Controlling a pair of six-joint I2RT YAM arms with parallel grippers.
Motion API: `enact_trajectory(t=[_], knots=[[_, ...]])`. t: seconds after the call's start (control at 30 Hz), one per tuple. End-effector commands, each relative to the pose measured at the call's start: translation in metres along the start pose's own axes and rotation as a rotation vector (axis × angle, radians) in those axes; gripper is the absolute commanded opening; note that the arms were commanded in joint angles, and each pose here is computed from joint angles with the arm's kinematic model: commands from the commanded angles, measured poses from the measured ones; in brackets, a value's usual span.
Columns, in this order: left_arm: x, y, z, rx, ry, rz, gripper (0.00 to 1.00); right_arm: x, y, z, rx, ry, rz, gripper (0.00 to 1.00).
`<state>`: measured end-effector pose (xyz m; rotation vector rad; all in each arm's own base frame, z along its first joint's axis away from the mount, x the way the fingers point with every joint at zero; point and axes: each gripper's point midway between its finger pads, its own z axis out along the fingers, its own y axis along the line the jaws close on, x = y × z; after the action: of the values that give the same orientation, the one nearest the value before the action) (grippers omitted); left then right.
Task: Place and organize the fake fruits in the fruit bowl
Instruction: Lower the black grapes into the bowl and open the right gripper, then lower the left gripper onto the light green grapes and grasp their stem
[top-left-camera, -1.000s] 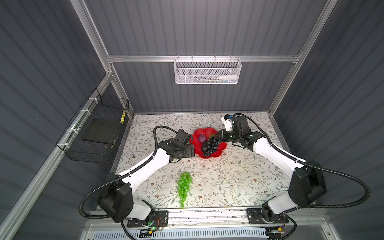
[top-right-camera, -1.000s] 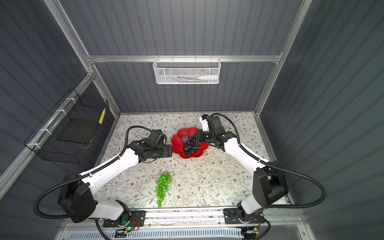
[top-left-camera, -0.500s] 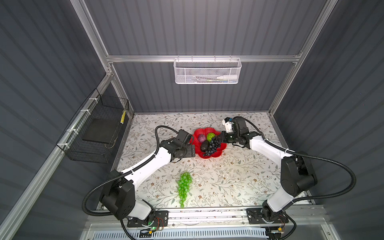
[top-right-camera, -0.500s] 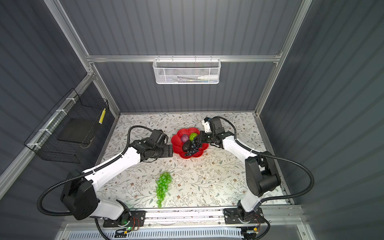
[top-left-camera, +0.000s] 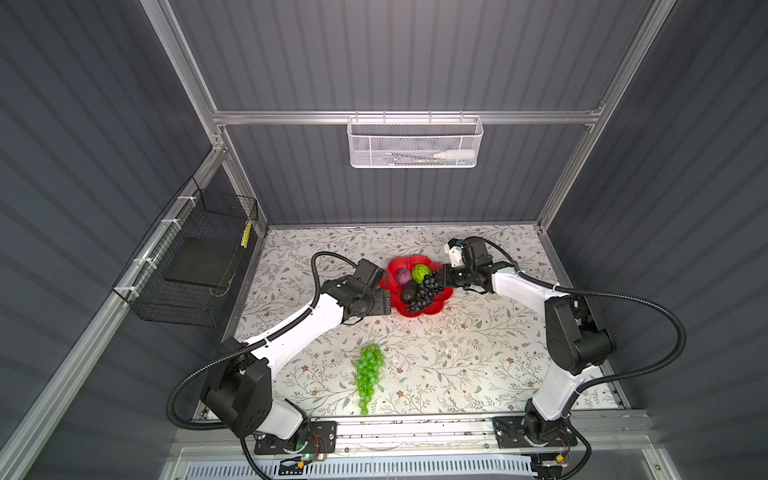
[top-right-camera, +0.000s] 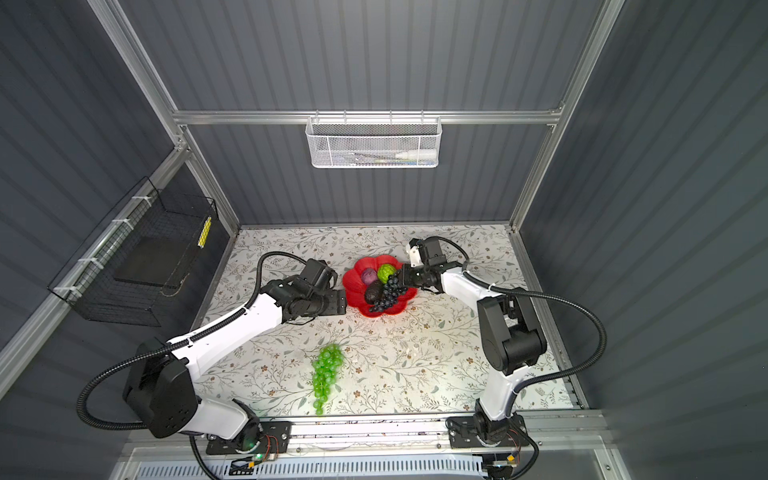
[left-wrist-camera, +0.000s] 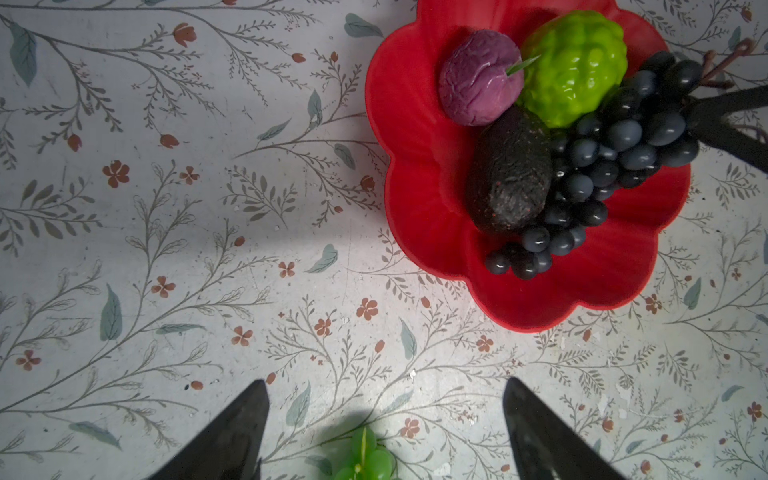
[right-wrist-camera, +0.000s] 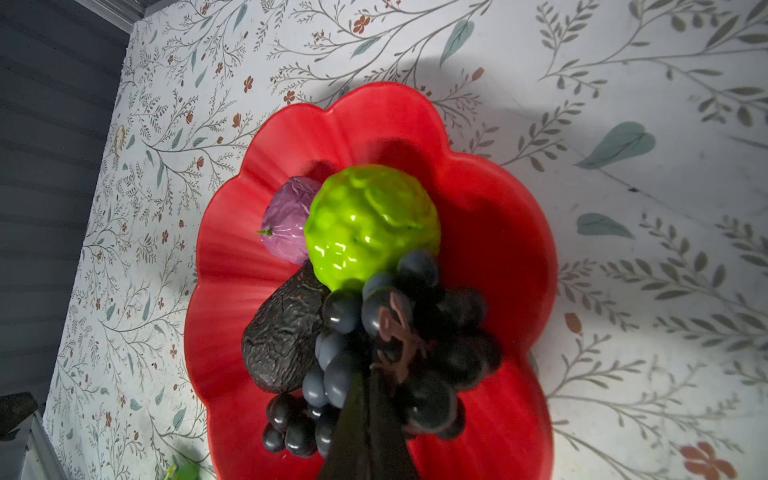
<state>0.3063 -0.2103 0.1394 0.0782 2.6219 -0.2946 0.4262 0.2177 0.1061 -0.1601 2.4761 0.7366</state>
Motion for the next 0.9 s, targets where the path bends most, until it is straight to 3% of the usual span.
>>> enact_trajectory(t=[0.0, 0.2, 0.4, 0.67, 0.87], knots=[[-0.001, 0.001, -0.004, -0.001, 0.013, -0.028, 0.89, -0.014, 0.006, -0.004, -0.004, -0.025, -0.030, 0.08], [0.026, 0.018, -0.006, -0.042, 0.081, -0.046, 0.90, -0.026, 0.017, -0.021, -0.017, -0.063, -0.060, 0.38], [0.056, 0.027, -0.003, -0.037, 0.190, -0.057, 0.86, -0.028, 0.027, -0.041, -0.029, -0.093, -0.091, 0.58], [0.091, 0.022, 0.009, 0.026, 0.329, -0.050, 0.73, -0.024, 0.022, -0.065, 0.049, -0.146, -0.113, 0.70], [0.114, 0.014, 0.026, 0.086, 0.414, -0.074, 0.66, -0.017, 0.022, -0.073, 0.033, -0.189, -0.077, 0.70]])
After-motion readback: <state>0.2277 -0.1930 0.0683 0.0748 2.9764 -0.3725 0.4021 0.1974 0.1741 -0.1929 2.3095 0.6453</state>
